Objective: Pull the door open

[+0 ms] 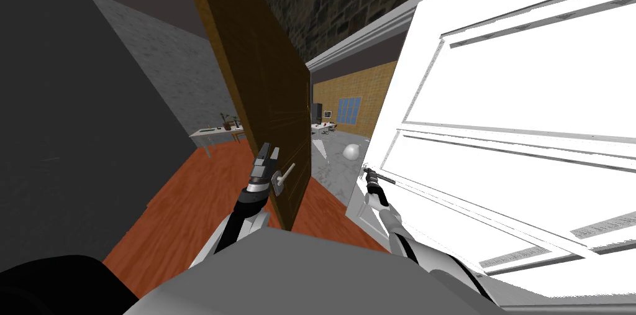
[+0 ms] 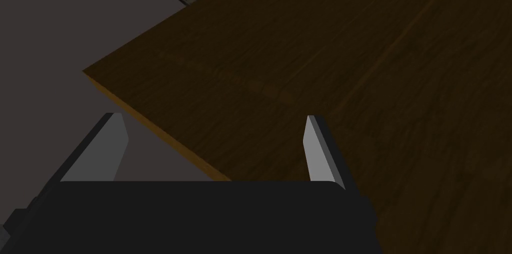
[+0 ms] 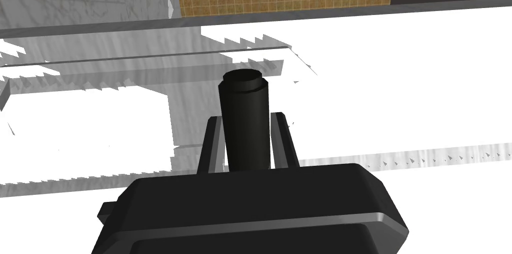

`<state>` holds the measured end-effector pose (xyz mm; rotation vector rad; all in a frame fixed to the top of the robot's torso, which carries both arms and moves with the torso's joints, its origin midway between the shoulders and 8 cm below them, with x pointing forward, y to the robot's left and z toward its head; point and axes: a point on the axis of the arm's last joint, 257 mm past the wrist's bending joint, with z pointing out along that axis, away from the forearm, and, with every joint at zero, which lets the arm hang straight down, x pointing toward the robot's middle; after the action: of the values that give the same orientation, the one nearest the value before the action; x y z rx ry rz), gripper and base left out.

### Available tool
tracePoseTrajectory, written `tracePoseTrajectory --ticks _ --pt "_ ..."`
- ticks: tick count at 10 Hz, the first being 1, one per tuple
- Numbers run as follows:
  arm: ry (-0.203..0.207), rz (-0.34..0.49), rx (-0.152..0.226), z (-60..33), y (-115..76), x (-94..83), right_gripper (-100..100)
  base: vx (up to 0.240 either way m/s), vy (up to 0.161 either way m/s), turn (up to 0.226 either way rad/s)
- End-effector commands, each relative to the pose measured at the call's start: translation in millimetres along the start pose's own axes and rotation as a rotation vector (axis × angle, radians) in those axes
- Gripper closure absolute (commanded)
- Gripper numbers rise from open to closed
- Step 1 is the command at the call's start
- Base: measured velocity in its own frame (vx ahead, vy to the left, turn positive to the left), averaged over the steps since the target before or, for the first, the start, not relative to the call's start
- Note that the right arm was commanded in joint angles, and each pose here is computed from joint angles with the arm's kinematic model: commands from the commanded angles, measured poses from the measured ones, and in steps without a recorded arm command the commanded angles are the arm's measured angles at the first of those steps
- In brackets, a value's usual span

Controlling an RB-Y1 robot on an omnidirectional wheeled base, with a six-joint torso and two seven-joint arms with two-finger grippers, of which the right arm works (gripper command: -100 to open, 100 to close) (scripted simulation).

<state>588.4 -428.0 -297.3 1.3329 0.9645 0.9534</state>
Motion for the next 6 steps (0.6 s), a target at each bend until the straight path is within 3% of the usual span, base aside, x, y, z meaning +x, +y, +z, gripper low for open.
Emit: tracePoseTrajectory --ticks 1,4,6 --pt "0.012 0.009 0.003 0.6 -0.5 -4.7 100 -0.058 0.102 0.032" --pt "0.003 0.011 0.005 1.9 0.5 -29.7 100 -0.085 0.102 -0.015" --pt "-0.005 0.013 0.007 2.5 2.0 -49.7 100 -0.113 0.046 -0.032"
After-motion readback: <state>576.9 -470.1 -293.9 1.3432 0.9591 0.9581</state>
